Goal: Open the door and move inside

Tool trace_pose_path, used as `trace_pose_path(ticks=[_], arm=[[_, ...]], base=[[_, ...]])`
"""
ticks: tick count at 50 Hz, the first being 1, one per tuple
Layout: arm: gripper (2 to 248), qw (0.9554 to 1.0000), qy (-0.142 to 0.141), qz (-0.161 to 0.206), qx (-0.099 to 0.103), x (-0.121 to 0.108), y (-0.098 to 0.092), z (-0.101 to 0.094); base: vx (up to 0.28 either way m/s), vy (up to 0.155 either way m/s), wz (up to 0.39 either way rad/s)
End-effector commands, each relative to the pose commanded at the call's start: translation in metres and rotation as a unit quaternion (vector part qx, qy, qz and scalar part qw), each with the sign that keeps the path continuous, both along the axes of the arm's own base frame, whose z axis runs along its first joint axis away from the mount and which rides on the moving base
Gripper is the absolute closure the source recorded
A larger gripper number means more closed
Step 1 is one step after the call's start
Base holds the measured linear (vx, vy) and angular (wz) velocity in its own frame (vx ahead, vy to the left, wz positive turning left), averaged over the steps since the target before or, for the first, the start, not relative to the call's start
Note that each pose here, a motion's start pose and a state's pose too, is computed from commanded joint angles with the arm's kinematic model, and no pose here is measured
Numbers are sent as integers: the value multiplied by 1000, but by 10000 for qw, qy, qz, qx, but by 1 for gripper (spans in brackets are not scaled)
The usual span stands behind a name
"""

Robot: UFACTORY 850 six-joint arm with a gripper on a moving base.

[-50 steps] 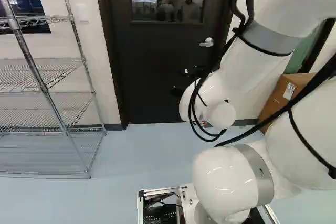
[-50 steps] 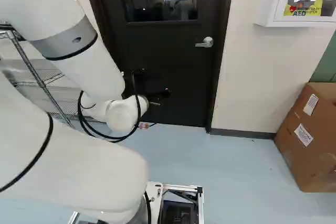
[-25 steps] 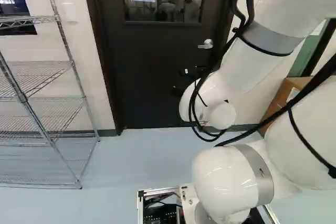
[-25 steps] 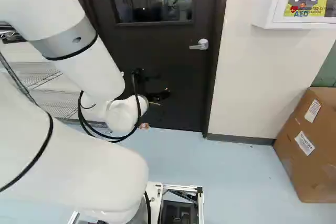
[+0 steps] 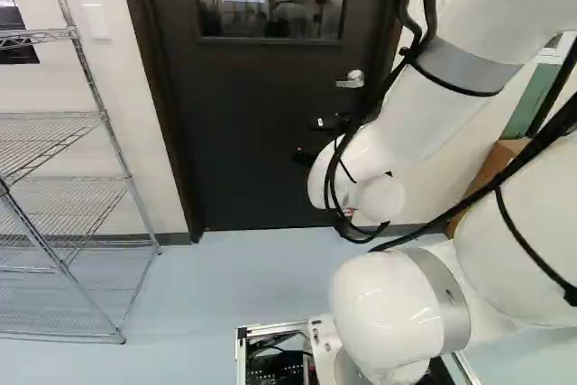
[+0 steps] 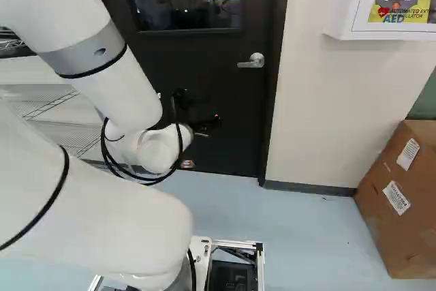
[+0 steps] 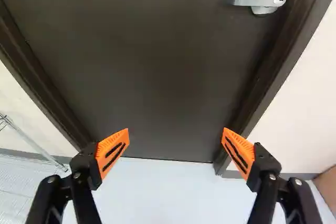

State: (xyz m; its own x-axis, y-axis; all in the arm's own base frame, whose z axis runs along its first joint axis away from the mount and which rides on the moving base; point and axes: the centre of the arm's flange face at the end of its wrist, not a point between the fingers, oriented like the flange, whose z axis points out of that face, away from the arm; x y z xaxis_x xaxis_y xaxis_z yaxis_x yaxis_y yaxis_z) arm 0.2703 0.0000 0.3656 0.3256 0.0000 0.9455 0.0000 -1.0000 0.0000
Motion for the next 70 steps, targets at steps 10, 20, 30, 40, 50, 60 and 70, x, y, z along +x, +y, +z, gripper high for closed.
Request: trace_pose_path(ticks=[10, 20, 30, 40, 50, 60, 70], arm=[[3, 10000, 0, 0, 0, 0, 0, 0], [3, 10000, 0, 0, 0, 0, 0, 0], [3, 10000, 0, 0, 0, 0, 0, 0], [3, 10000, 0, 0, 0, 0, 0, 0], [3, 10000, 0, 0, 0, 0, 0, 0], [3, 10000, 0, 0, 0, 0, 0, 0], [3, 10000, -61, -3, 0, 0, 0, 3]], base=[[113, -68, 0], [98, -64, -4], [98, -64, -2], [68, -47, 0], [54, -30, -13], [9, 0, -1], [-5, 1, 2]])
